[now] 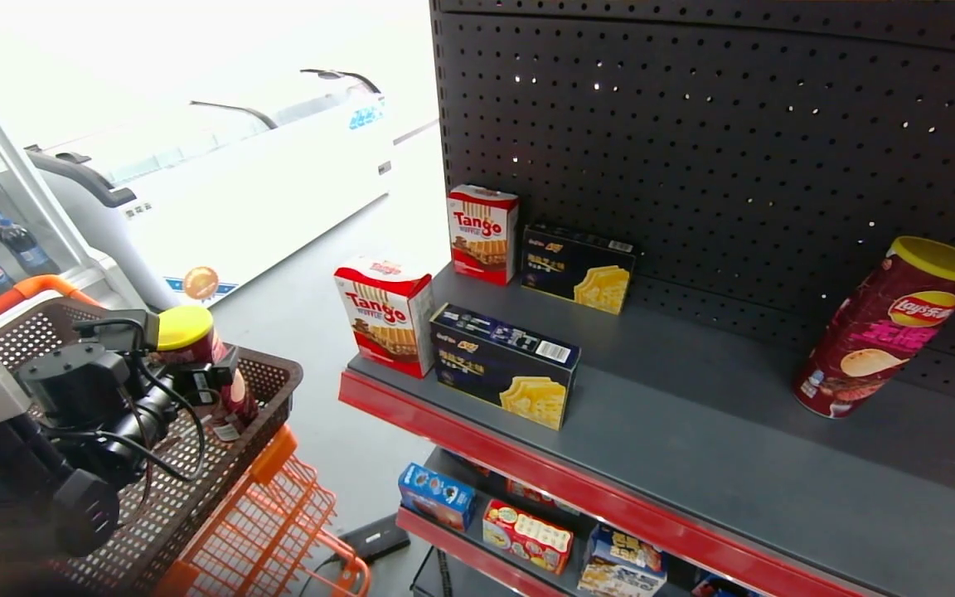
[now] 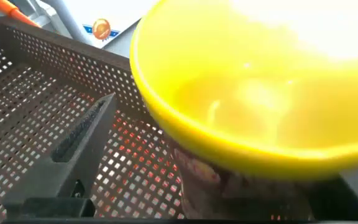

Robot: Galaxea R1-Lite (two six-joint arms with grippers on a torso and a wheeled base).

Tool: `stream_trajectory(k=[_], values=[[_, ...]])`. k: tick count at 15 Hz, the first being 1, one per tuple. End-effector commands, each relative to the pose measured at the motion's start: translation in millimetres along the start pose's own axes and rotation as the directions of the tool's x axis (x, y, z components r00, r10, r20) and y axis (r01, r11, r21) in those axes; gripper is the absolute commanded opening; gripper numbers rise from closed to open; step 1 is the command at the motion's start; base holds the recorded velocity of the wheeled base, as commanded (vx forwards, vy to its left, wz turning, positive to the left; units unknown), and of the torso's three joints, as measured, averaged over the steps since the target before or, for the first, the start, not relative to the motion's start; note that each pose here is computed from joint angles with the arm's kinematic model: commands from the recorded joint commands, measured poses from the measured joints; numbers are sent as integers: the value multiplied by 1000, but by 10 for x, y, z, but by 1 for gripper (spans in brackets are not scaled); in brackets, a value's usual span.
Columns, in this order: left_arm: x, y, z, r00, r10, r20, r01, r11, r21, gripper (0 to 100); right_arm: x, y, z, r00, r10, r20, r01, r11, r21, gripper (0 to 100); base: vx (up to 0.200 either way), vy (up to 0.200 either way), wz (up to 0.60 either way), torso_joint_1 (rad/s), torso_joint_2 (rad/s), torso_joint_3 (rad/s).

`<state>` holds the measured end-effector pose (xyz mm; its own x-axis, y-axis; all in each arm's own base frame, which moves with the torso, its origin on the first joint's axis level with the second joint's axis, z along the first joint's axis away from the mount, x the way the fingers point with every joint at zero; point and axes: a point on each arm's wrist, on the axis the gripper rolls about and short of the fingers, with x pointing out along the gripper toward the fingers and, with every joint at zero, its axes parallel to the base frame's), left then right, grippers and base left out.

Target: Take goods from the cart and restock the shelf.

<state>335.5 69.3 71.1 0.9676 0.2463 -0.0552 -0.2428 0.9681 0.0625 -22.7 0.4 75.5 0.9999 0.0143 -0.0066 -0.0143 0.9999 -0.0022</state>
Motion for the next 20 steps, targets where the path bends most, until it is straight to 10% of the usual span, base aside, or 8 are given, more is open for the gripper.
stream_trajectory(k=[1, 7, 8, 13, 20], values=[[146, -2, -105, 1000, -1, -8, 1, 1000, 0, 100, 1, 0, 0, 1000, 0, -1, 0, 1000, -1, 100, 0, 0, 0, 0, 0, 0], [320, -87, -81, 994, -104, 46, 104, 995, 1, 100, 1, 0, -1, 1000, 3, -3, -3, 1000, -1, 100, 0, 0, 0, 0, 0, 0], [325, -94, -76, 992, -113, 48, 113, 994, 0, 0, 1, 0, 0, 1000, 3, -1, -3, 1000, -1, 100, 0, 0, 0, 0, 0, 0], [319, -111, -45, 991, -124, 57, 124, 992, 4, 0, 1, 0, -1, 1000, 1, -3, -1, 1000, -1, 100, 0, 0, 0, 0, 0, 0], [-160, -171, 828, 964, -114, 241, 100, 993, 70, 0, 1, 0, 0, 1000, 1, -1, -1, 1000, 1, 100, 0, 0, 0, 0, 0, 0]])
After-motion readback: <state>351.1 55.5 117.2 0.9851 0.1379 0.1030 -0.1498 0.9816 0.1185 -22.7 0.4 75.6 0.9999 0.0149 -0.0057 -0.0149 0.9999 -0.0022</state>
